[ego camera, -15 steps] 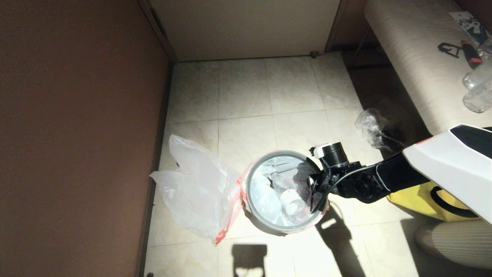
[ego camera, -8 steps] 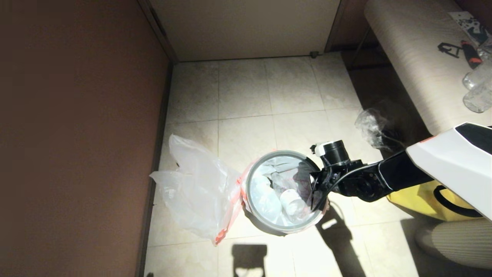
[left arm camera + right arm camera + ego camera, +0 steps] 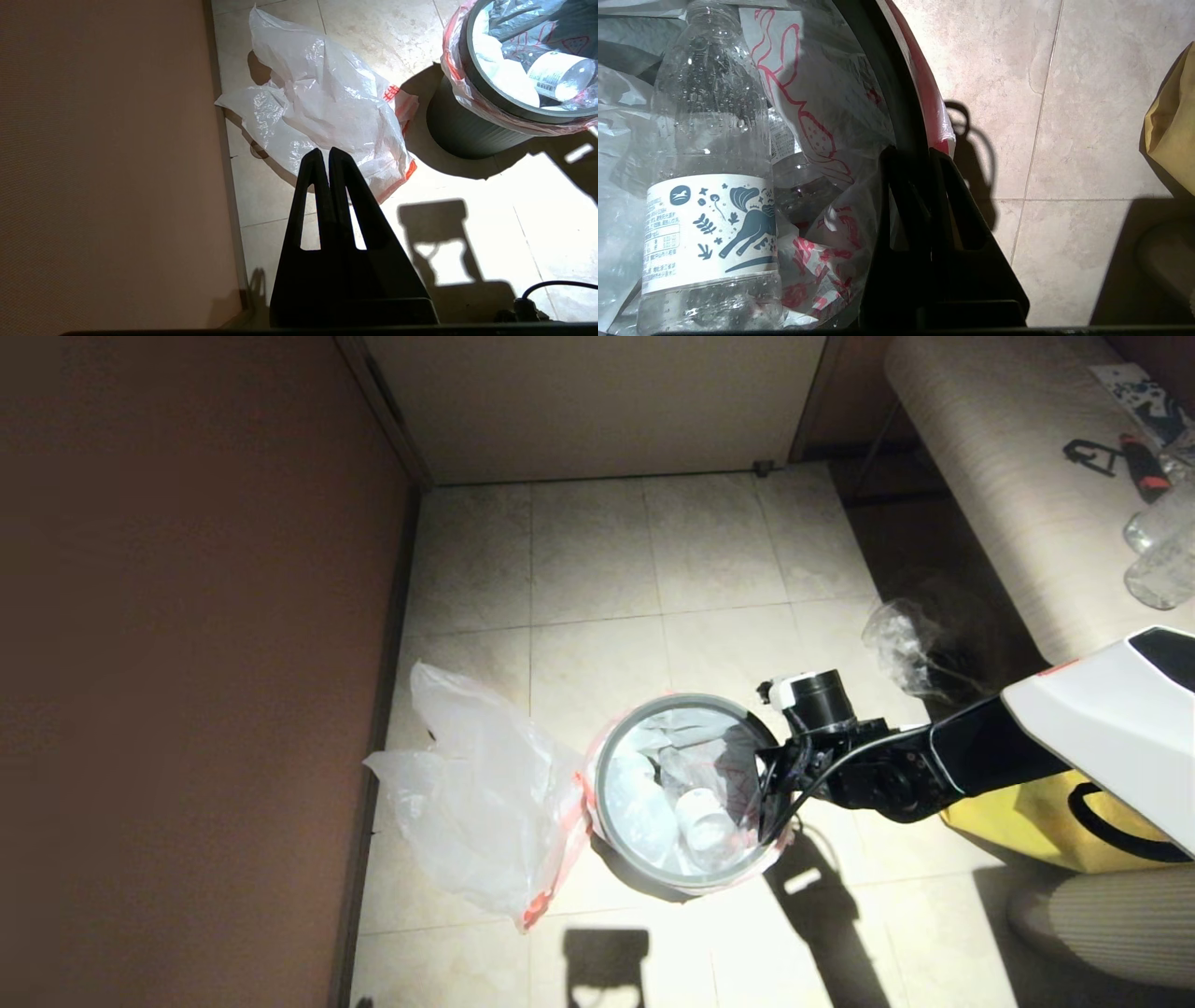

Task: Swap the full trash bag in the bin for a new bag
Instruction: Place the trash can ring on the floor

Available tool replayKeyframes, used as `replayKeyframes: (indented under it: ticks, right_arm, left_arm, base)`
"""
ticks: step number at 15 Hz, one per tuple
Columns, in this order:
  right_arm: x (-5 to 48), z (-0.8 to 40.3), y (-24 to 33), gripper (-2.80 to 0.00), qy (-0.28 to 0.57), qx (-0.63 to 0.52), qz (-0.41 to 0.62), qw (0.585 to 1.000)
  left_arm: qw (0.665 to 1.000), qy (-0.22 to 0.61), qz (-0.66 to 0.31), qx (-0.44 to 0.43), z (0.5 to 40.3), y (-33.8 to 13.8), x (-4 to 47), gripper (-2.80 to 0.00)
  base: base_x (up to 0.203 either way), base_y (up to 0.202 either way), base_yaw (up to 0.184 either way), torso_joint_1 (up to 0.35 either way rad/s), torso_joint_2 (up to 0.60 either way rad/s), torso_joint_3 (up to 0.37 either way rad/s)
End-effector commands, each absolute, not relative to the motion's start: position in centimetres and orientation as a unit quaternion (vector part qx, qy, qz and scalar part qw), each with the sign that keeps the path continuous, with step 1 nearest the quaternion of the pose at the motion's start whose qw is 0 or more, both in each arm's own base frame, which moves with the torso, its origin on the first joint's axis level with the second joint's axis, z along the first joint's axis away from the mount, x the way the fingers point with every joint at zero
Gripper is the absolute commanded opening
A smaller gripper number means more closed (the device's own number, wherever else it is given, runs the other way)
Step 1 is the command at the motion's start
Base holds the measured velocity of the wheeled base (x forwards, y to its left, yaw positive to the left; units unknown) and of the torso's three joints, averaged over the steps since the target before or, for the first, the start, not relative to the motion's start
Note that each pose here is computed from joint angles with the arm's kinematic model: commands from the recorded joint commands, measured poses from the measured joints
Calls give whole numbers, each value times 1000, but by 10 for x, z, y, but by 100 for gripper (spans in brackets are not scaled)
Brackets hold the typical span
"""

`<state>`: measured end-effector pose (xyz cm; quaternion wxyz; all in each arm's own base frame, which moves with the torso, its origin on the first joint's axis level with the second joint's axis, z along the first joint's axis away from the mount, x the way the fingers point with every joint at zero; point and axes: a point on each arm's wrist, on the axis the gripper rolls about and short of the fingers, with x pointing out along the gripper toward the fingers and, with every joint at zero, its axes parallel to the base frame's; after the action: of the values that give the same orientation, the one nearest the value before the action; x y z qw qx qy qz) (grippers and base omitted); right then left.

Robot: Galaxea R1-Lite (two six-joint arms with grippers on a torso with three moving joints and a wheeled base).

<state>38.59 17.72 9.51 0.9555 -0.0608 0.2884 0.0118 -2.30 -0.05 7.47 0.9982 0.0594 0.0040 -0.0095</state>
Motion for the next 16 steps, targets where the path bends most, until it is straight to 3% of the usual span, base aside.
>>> replayKeyframes:
  ticks: [1, 16]
  right_arm:
    - [381, 101, 176, -280, 285, -59, 12, 957]
    - [311, 161, 202, -280, 268, -57, 75, 959]
  left_arm:
    - [998, 5, -10, 59, 75, -1, -23, -280]
    - [998, 5, -10, 60, 75, -1, -23, -280]
  base:
    - [0, 0, 0, 0, 0, 0]
    - [0, 0, 0, 0, 0, 0]
